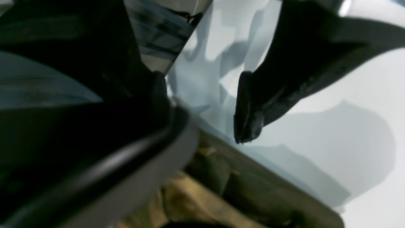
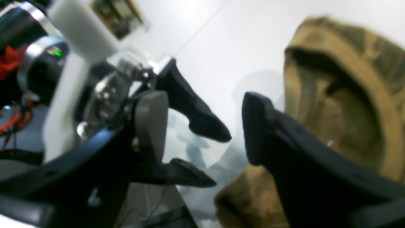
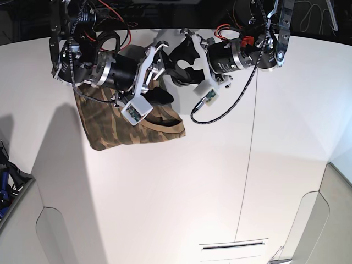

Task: Fold the T-shirt properly
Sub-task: 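Lift the doubled bundle with both grippers and fold it over again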

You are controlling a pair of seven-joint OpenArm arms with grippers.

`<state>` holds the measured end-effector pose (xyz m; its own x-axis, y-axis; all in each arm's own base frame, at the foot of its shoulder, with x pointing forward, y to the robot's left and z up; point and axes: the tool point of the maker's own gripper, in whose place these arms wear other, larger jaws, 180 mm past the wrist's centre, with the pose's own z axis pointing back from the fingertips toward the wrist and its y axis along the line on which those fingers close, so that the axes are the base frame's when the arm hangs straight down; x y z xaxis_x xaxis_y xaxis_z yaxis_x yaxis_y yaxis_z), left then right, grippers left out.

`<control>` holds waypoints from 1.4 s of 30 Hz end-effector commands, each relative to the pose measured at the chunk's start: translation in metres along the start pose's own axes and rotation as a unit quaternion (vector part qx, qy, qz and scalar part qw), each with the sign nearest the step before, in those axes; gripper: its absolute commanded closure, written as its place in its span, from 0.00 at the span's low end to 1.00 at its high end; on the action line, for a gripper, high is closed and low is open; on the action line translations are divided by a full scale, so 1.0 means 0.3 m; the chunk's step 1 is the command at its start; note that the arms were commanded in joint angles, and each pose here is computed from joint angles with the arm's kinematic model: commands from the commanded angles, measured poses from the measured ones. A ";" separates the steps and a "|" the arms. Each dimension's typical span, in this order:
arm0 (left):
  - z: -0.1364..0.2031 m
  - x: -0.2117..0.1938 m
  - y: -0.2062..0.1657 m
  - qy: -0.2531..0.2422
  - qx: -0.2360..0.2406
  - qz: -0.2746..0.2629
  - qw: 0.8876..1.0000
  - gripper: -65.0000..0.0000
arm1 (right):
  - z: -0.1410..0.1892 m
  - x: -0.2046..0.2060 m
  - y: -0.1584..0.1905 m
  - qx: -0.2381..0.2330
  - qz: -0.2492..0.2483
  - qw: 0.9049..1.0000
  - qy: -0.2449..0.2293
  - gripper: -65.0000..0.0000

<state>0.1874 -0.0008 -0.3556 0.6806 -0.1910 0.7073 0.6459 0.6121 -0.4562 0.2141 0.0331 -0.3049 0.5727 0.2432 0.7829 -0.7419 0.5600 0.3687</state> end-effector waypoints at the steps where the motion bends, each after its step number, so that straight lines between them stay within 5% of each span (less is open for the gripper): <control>1: 0.010 0.044 -0.026 -0.022 -0.013 -0.013 1.000 0.53 | 0.024 0.070 0.002 -0.002 0.015 0.999 -0.037 0.43; 3: 0.017 0.064 -0.041 -0.032 -0.019 -0.020 0.999 0.68 | 0.058 0.105 -0.026 -0.024 0.021 0.998 -0.058 0.51; 7: 0.038 0.120 -0.075 -0.054 -0.026 -0.041 0.997 0.90 | 0.146 0.143 -0.162 -0.109 0.021 0.990 -0.090 0.99; 14: -0.004 0.103 -0.193 -0.054 -0.076 -0.054 0.994 0.92 | 0.300 0.179 -0.387 -0.226 0.012 0.966 -0.122 1.00; 23: -0.154 0.047 -0.255 -0.028 -0.083 -0.105 0.991 0.92 | 0.220 0.194 -0.656 -0.228 -0.068 0.962 -0.133 1.00; 30: -0.237 -0.008 -0.157 0.009 -0.069 -0.075 0.995 0.92 | 0.101 0.133 -0.806 -0.204 -0.153 0.962 -0.099 1.00; 42: -0.202 0.000 0.183 0.006 0.036 -0.009 0.999 0.92 | 0.068 -0.051 -0.784 -0.178 -0.214 0.959 -0.050 1.00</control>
<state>0.2349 -0.0161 -0.4179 0.6877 -0.2131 0.6941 0.6300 0.6503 -0.4245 0.3649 -0.1131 -0.4049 0.7726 -0.1430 0.6186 -0.2498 0.8273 0.5032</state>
